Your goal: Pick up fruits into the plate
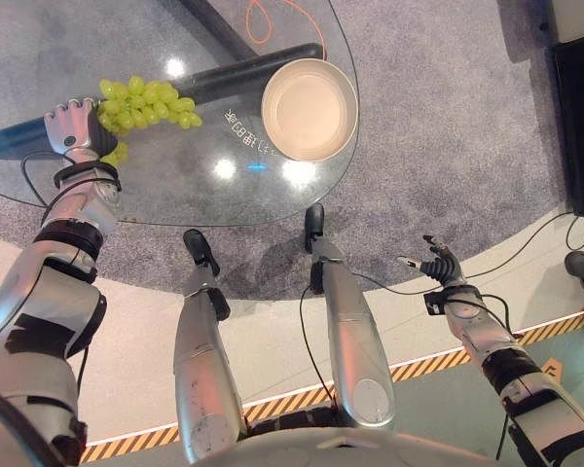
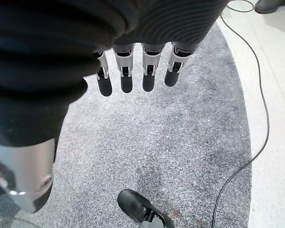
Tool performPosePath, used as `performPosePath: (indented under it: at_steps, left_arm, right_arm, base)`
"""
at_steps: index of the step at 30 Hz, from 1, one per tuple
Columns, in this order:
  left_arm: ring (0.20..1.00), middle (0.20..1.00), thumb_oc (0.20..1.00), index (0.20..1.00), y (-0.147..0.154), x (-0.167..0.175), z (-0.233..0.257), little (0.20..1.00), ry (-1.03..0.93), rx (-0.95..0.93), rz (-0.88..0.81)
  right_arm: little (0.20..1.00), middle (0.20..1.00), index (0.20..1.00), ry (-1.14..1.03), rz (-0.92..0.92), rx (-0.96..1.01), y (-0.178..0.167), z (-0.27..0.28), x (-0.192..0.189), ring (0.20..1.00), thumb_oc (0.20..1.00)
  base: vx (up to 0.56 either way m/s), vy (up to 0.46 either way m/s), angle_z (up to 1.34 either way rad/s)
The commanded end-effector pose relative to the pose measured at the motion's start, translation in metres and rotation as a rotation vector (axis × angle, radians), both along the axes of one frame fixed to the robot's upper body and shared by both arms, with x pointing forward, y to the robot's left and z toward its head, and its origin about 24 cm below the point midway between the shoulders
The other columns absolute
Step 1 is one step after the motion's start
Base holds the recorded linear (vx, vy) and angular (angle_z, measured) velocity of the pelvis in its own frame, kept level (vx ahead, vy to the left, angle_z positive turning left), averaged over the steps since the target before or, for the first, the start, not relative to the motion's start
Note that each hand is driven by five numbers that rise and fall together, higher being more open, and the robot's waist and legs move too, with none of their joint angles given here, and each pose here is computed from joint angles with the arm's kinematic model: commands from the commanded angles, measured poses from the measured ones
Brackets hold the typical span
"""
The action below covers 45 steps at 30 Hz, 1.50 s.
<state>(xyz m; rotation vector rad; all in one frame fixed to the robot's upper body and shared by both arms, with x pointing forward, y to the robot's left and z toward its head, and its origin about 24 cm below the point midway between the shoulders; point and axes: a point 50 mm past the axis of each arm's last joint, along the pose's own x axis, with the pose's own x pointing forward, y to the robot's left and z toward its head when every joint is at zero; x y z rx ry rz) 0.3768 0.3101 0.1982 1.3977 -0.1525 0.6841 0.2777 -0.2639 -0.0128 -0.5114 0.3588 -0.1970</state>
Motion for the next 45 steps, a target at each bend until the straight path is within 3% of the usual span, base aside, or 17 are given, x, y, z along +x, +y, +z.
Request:
performPosePath:
  at_steps: [1,3,4,5,6,7,14,15,16,32,33,37,45]
  left_arm:
    - [0.2,0.2,0.2,0.2,0.014,-0.007,0.025,0.2,-0.145,-0.026,0.039]
    - [0.2,0.2,0.2,0.2,0.009,-0.005,0.029,0.2,-0.153,-0.015,0.028]
    - [0.291,0.291,0.291,0.291,0.007,-0.003,0.031,0.291,-0.139,-0.015,0.031]
    - [0.896,0.896,0.896,0.896,0.006,-0.002,0.032,0.896,-0.134,-0.016,0.025]
    - [0.896,0.896,0.896,0.896,0.006,-0.002,0.032,0.896,-0.133,-0.013,0.024]
    - [1.0,1.0,1.0,1.0,0.005,-0.001,0.033,1.0,-0.123,-0.007,0.027]
    - [1.0,1.0,1.0,1.0,0.002,0.003,0.026,1.0,-0.057,0.002,0.041]
    - [0.335,0.335,0.335,0.335,0.0,0.003,0.027,0.335,-0.07,0.005,0.034]
    - [0.2,0.2,0.2,0.2,-0.001,0.004,0.028,0.2,-0.074,0.01,0.029]
    - [0.2,0.2,0.2,0.2,0.001,0.003,0.028,0.2,-0.087,-0.009,0.034]
    - [1.0,1.0,1.0,1.0,0.002,0.003,0.027,1.0,-0.087,-0.028,0.037]
    - [1.0,1.0,1.0,1.0,0.001,0.003,0.021,1.0,-0.105,-0.148,0.017]
    - [1.0,1.0,1.0,1.0,-0.002,0.007,-0.009,1.0,-0.049,-0.598,-0.02]
  right_arm:
    - [1.0,1.0,1.0,0.014,-0.047,-0.04,-0.014,-0.004,-0.013,1.0,1.0]
    - [1.0,1.0,1.0,0.016,-0.049,-0.04,-0.013,-0.004,-0.012,1.0,1.0]
    - [1.0,1.0,1.0,0.017,-0.048,-0.04,-0.012,-0.004,-0.01,1.0,1.0]
    - [1.0,1.0,1.0,0.017,-0.05,-0.039,-0.012,-0.004,-0.01,1.0,1.0]
    - [1.0,1.0,1.0,0.017,-0.051,-0.039,-0.012,-0.004,-0.009,1.0,1.0]
    - [1.0,1.0,1.0,0.017,-0.052,-0.039,-0.013,-0.003,-0.009,1.0,1.0]
    - [1.0,1.0,1.0,0.017,-0.055,-0.041,-0.011,-0.005,-0.009,1.0,1.0]
    - [1.0,1.0,1.0,0.016,-0.055,-0.041,-0.011,-0.005,-0.01,1.0,1.0]
    - [1.0,1.0,1.0,0.014,-0.056,-0.041,-0.011,-0.005,-0.009,1.0,1.0]
    - [1.0,1.0,1.0,0.007,-0.064,-0.045,-0.011,-0.004,-0.01,1.0,1.0]
    - [1.0,1.0,1.0,0.01,-0.064,-0.045,-0.011,-0.006,-0.01,1.0,1.0]
    - [1.0,1.0,1.0,0.018,-0.067,-0.039,-0.009,-0.008,-0.011,1.0,1.0]
    - [1.0,1.0,1.0,0.024,-0.07,-0.025,-0.002,-0.011,-0.011,1.0,1.0]
  base:
    - [0.0,0.0,0.0]
    - [0.0,0.0,0.0]
    - [0.0,0.0,0.0]
    - [0.0,0.0,0.0]
    - [0.0,0.0,0.0]
    - [0.01,-0.007,0.03]
    - [0.0,0.0,0.0]
    - [0.0,0.0,0.0]
    - [0.0,0.0,0.0]
    - [0.0,0.0,0.0]
    - [0.0,0.0,0.0]
    - [0.0,0.0,0.0]
    - [0.0,0.0,0.0]
